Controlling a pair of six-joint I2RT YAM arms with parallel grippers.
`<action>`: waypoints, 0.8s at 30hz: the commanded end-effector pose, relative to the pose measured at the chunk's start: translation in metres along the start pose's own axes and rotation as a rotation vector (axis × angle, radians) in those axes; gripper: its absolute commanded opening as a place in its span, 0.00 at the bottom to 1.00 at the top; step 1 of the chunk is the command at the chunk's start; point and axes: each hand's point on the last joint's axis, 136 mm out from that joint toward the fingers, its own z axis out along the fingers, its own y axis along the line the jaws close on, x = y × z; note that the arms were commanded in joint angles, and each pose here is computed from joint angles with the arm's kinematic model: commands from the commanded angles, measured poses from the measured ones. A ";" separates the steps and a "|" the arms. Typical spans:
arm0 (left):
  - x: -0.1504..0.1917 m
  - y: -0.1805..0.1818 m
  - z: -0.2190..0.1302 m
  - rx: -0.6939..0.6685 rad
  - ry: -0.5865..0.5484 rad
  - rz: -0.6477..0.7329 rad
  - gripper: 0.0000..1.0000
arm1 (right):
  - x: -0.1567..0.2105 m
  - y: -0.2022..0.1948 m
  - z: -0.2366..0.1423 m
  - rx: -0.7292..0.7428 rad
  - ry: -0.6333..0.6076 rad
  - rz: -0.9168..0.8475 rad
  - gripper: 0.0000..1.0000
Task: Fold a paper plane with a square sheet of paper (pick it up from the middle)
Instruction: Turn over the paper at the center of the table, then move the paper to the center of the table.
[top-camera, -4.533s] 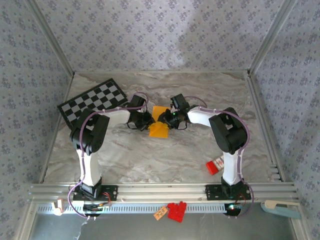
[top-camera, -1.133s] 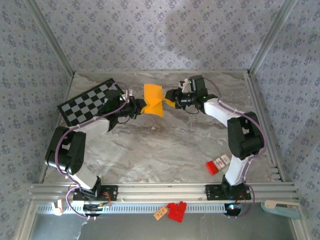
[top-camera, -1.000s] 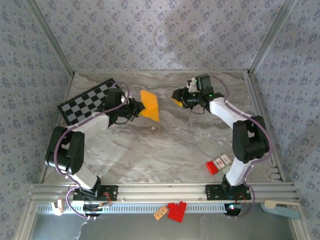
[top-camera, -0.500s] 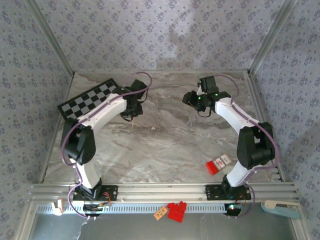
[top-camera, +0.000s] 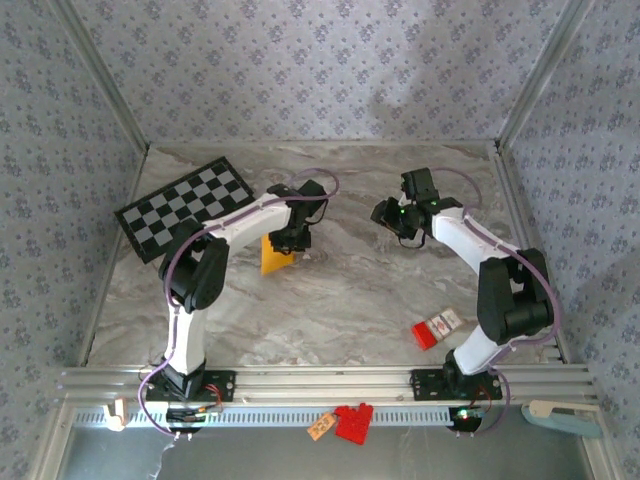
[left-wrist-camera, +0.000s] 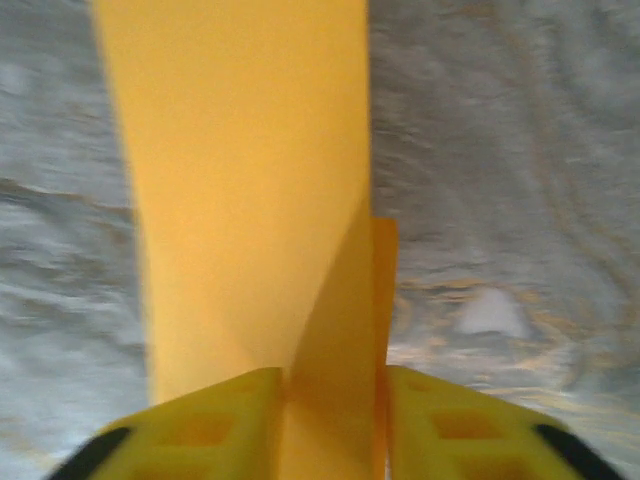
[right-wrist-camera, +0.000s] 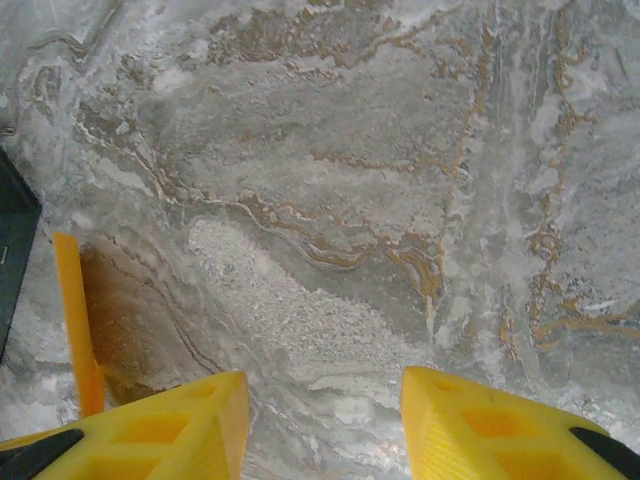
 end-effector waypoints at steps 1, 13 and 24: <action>-0.002 -0.036 -0.010 0.253 0.051 -0.045 0.43 | -0.006 0.001 -0.001 -0.009 -0.025 0.026 0.45; -0.039 0.039 -0.058 0.545 -0.010 -0.422 0.72 | 0.058 0.090 0.044 -0.054 0.165 -0.300 0.46; -0.012 0.133 -0.034 0.489 -0.014 -0.685 0.80 | 0.141 0.169 0.116 -0.135 0.383 -0.486 0.45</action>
